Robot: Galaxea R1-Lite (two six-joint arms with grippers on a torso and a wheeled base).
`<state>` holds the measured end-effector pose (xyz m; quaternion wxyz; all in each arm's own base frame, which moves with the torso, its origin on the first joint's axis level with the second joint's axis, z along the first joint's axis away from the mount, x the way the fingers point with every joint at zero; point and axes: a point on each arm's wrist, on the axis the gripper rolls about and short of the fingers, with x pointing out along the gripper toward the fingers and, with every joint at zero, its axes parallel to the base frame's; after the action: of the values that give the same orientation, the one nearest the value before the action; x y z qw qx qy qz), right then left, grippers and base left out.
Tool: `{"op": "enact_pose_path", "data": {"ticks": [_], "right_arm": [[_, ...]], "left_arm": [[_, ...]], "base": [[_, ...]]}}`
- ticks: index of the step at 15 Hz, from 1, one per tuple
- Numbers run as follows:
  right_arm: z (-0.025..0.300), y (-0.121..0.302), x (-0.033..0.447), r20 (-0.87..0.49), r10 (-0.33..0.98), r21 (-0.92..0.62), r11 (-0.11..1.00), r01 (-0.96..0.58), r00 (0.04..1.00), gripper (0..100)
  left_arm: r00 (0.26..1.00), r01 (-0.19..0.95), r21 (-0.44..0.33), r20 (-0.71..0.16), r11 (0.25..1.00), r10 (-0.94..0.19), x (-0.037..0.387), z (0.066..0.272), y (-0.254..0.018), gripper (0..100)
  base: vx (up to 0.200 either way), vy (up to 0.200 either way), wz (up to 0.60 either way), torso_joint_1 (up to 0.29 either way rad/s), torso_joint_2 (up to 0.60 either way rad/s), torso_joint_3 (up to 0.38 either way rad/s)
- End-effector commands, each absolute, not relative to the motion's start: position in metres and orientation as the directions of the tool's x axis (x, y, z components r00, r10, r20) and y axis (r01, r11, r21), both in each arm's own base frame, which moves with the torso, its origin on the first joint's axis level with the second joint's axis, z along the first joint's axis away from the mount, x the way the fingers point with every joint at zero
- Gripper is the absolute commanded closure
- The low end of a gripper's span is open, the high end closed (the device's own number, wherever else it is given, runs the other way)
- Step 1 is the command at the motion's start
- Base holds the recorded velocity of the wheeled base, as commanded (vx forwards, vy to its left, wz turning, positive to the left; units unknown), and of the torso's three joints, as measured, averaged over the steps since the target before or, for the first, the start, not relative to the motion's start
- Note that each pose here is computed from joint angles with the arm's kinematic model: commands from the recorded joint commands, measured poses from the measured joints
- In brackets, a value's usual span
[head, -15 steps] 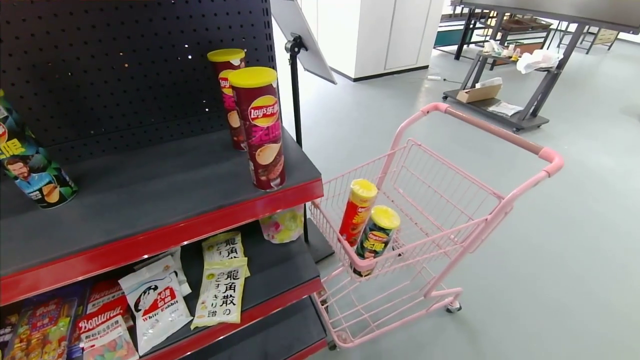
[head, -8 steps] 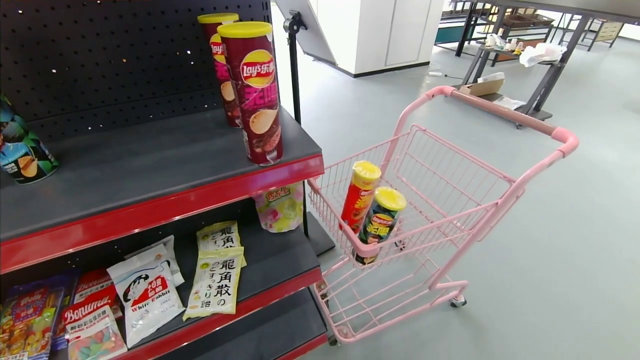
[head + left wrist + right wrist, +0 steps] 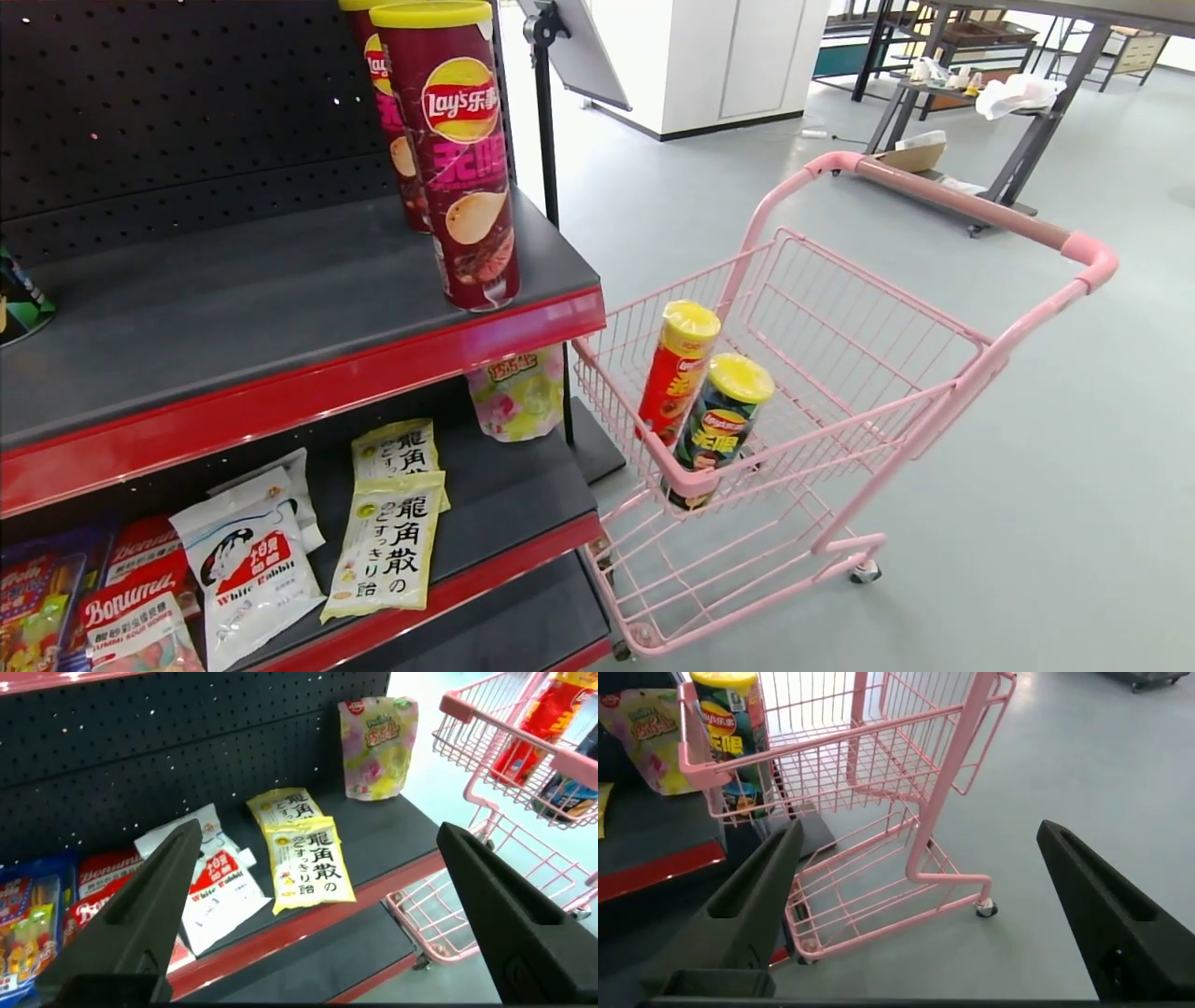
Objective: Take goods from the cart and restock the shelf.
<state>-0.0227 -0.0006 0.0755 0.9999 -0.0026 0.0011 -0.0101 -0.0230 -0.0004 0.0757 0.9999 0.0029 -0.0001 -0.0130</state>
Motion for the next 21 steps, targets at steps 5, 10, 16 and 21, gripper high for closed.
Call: {"op": "enact_pose_path", "data": {"ticks": [5,10,16,21], "right_arm": [[0.083,0.001,-0.024,0.02,0.069,-0.01,0.998,-0.069,0.997,0],[0.204,0.01,0.059,-0.189,0.278,-0.026,0.957,-0.288,0.942,0],[0.145,0.045,0.175,-0.381,0.395,0.094,0.916,-0.39,0.836,0],[0.112,0.082,0.219,-0.399,0.481,0.133,0.873,-0.469,0.781,0]], "left_arm": [[1.0,0.026,0.006,0.0,1.0,-0.026,-0.023,0.076,0.0,0],[1.0,0.026,0.006,0.0,1.0,-0.026,-0.023,0.076,0.0,0],[1.0,0.026,0.006,0.0,1.0,-0.026,-0.023,0.076,0.0,0],[1.0,0.026,0.008,0.0,1.0,-0.026,-0.023,0.076,0.0,0]], "base": [[0.0,0.0,0.0,0.0,0.0,0.0],[0.0,0.0,0.0,0.0,0.0,0.0],[0.0,0.0,0.0,0.0,0.0,0.0],[0.0,0.0,0.0,0.0,0.0,0.0]]}}
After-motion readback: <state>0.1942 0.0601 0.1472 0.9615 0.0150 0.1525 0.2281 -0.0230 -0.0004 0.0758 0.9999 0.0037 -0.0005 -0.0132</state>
